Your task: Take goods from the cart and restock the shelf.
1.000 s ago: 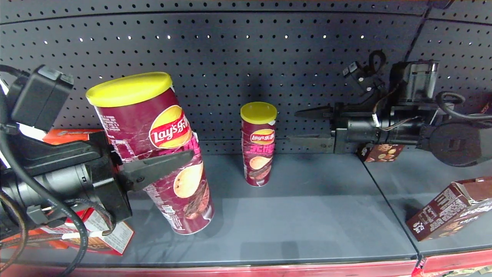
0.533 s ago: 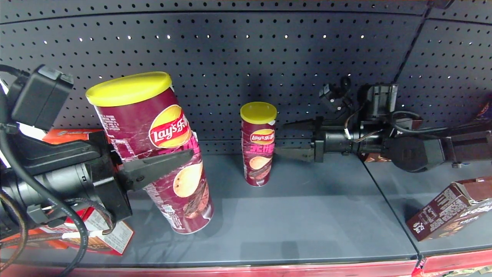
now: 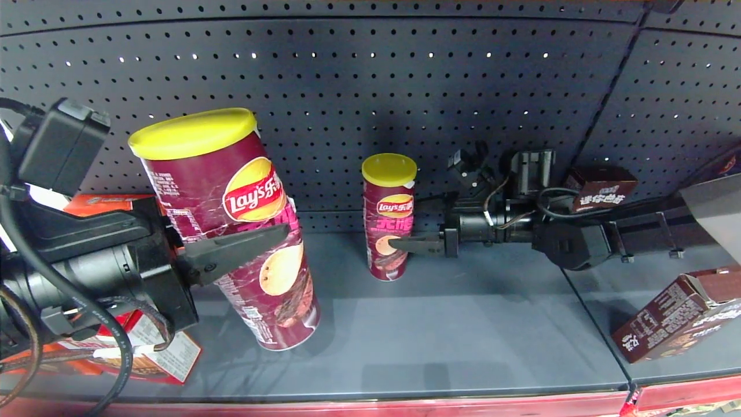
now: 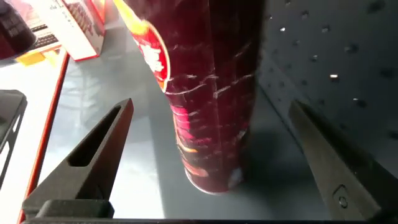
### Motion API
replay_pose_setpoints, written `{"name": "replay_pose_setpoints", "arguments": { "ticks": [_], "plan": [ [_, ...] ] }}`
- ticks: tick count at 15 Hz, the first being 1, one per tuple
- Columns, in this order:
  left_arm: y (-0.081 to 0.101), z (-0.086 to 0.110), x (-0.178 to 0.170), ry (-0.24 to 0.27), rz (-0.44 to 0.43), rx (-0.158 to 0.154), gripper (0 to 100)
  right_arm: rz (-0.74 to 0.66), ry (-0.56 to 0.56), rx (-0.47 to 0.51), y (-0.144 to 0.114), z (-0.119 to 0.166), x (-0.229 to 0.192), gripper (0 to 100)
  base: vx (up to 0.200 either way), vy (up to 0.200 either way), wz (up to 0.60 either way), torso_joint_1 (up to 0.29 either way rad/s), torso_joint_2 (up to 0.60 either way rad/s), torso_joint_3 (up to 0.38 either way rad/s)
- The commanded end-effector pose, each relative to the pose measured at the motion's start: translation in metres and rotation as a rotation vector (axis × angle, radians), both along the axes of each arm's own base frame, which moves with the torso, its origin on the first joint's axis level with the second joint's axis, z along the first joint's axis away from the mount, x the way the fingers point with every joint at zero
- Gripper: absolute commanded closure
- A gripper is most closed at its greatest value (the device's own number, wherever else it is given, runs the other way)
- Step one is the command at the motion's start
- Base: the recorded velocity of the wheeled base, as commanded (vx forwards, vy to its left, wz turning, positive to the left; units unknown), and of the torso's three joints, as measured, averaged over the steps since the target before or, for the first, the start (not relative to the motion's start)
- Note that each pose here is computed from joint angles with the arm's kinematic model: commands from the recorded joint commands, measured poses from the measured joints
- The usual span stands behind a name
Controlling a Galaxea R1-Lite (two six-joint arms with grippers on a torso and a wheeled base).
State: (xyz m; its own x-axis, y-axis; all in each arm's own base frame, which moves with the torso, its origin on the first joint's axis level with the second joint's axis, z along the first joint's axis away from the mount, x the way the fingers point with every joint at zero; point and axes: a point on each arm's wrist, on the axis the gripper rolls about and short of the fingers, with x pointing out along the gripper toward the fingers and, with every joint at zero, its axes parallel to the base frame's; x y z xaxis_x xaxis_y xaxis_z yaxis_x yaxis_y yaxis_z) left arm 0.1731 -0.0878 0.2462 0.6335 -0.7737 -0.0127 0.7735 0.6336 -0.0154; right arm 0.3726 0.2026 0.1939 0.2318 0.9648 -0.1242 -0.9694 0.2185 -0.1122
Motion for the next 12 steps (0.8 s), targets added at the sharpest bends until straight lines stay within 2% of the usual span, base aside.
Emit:
{"name": "replay_pose_setpoints", "arguments": {
  "ticks": [1, 12],
  "plan": [
    [0.000, 0.000, 0.000, 0.000, 0.001, 0.000, 100, 0.006, 0.009, -0.005, 0.005, -0.007, 0.004, 0, 0.000, 0.000, 0.00, 0.000, 0.00, 0.000],
    [0.004, -0.001, 0.002, 0.004, 0.026, 0.001, 100, 0.044, 0.002, 0.003, 0.026, -0.029, 0.022, 0, 0.000, 0.000, 0.00, 0.000, 0.00, 0.000]
  ]
}}
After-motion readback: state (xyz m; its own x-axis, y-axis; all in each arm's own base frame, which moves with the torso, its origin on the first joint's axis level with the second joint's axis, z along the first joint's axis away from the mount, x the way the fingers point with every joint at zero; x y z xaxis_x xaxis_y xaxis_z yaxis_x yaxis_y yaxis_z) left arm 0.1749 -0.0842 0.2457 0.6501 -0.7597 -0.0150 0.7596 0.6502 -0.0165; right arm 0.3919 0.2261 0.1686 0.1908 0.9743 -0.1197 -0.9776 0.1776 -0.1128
